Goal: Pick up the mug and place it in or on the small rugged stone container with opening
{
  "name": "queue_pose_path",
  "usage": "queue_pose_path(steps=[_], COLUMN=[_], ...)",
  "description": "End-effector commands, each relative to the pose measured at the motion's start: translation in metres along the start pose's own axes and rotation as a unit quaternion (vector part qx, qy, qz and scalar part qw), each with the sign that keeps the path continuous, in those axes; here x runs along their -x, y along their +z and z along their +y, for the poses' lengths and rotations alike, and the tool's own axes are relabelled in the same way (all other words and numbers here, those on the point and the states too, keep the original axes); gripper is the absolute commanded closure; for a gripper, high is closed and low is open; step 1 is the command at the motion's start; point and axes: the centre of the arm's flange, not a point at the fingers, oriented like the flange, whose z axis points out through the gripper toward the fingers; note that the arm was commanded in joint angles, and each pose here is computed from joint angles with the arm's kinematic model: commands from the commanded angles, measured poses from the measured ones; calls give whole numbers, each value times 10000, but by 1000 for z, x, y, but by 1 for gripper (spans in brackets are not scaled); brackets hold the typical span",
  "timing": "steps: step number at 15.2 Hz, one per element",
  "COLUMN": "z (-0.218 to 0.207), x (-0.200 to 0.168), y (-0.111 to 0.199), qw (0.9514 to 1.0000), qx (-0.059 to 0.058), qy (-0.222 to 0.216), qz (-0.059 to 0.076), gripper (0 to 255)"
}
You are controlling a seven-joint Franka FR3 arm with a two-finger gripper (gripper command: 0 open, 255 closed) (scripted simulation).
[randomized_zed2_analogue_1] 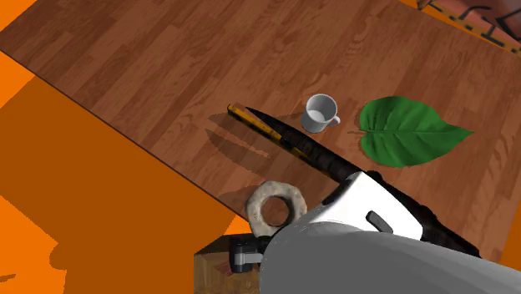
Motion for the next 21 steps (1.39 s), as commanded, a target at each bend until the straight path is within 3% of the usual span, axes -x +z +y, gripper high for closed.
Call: queue_pose_path(steps=[1, 21], z=[0, 62], x=[0, -213], y=[0, 141], qw=[10000, 9985], qx=[0, 366], qy=[0, -396], qz=[0, -89], gripper=[0, 0])
